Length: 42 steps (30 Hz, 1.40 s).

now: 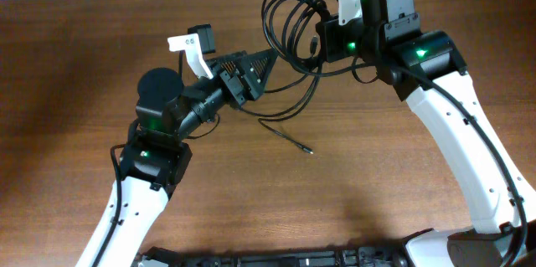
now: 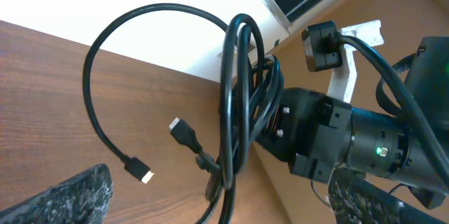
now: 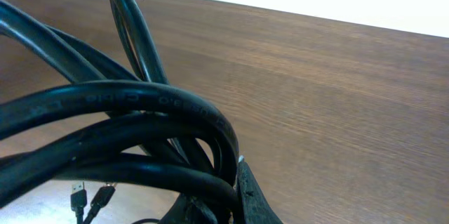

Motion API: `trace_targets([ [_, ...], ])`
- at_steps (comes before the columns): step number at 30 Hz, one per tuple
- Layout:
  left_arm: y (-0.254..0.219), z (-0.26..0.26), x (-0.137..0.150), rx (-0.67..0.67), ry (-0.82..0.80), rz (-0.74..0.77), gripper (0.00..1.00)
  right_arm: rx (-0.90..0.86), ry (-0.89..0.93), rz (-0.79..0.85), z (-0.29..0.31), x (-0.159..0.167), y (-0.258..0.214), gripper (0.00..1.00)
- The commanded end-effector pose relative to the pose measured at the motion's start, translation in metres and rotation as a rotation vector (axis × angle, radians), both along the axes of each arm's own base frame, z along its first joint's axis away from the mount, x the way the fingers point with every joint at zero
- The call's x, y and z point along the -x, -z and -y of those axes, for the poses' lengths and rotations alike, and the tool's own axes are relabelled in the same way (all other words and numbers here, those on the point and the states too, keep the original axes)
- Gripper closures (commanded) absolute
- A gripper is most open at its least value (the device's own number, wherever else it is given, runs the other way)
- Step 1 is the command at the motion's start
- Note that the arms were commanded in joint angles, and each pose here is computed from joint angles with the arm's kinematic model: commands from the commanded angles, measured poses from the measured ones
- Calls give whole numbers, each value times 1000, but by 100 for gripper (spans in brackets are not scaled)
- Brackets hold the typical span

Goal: Untangle cables

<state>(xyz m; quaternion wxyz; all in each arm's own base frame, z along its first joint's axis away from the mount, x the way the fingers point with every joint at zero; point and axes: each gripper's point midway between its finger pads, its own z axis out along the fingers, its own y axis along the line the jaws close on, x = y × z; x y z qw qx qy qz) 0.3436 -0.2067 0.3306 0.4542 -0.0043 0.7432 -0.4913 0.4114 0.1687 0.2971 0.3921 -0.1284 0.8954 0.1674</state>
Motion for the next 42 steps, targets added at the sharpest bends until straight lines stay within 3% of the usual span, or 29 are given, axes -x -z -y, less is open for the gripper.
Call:
trace_targets([
  [1, -6, -2, -1, 1, -20, 20, 11, -76, -77, -23, -18, 8, -3, 96],
  [3, -6, -2, -1, 9, -21, 10, 12, -111, -123, -36, -27, 14, -5, 96],
  [4, -6, -2, -1, 30, -24, -12, 23, -124, -147, -41, -33, 18, -6, 96],
  [6, -6, -1, -1, 36, -23, -19, 30, -121, -161, -39, -38, 20, -6, 96],
  [14, -6, 4, 5, 40, 23, -21, 35, -96, -190, -44, -56, 26, 0, 96],
  [15, -6, 5, 6, 40, 26, -22, 40, -96, -191, -48, -57, 26, 2, 96],
  [16, -6, 5, 6, 40, 28, -22, 53, -94, -194, -49, -58, 26, 2, 96],
  [18, -6, 7, 8, 42, 45, -23, 98, -88, -190, -51, -58, 26, 4, 96],
  [27, -6, 12, 14, 45, 90, -29, 100, -5, -95, -42, -39, 16, 12, 96],
  [33, -9, 20, 26, 106, 167, -94, 100, 142, 60, -29, -4, 6, 22, 96],
  [38, -12, 2, 18, 157, 134, -135, 100, 188, 90, -54, 6, 10, 28, 96],
  [42, -25, -14, 21, 171, 188, -84, 100, 223, 85, -62, 10, 12, 32, 96],
])
